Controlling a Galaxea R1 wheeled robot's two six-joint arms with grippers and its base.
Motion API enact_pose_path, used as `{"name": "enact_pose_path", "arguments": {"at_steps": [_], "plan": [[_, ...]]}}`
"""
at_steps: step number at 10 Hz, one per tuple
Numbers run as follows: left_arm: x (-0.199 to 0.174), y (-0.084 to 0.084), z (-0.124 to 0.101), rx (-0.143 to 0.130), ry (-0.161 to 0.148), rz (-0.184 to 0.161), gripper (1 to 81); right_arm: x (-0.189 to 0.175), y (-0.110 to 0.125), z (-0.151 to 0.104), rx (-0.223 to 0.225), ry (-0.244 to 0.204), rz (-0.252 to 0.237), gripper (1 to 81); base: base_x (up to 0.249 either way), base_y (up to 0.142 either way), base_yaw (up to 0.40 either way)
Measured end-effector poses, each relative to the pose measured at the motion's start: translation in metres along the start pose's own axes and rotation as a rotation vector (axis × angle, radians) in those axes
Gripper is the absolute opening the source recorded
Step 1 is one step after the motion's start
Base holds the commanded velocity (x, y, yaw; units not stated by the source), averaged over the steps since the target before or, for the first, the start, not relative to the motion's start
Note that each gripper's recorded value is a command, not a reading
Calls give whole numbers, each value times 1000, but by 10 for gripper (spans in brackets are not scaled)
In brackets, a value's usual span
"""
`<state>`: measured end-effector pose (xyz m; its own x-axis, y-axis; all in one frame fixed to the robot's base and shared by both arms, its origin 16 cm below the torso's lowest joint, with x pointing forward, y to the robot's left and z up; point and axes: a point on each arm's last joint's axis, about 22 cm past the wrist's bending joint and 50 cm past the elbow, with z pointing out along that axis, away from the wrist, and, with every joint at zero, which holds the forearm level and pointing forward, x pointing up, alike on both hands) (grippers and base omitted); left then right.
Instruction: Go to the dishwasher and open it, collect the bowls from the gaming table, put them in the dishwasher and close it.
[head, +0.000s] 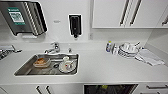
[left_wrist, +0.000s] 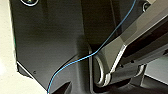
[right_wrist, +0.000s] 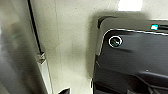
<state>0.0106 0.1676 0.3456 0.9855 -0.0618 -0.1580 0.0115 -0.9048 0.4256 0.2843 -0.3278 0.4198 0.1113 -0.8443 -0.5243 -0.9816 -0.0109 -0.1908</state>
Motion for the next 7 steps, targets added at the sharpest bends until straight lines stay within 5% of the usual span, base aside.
{"name": "enact_pose_path", "arguments": {"at_steps": [2, 4, 5, 6, 7], "plan": [[-6, -1, 0, 5, -13, -2, 811, 2, -27, -4, 32, -22, -26, 811, 0, 0, 0], [-6, -2, 0, 7, -15, -2, 811, -1, -88, -11, 106, -42, -33, 811, 0, 0, 0], [-6, -3, 0, 9, -15, -2, 811, -7, -120, -18, 144, -68, -85, 811, 0, 0, 0], [-6, -6, 0, 16, -15, 0, 811, -7, -126, -22, 154, -72, -162, 811, 0, 0, 0], [-4, -12, -1, 30, -13, 3, 811, -5, -106, -20, 135, -66, -256, 811, 0, 0, 0]]}}
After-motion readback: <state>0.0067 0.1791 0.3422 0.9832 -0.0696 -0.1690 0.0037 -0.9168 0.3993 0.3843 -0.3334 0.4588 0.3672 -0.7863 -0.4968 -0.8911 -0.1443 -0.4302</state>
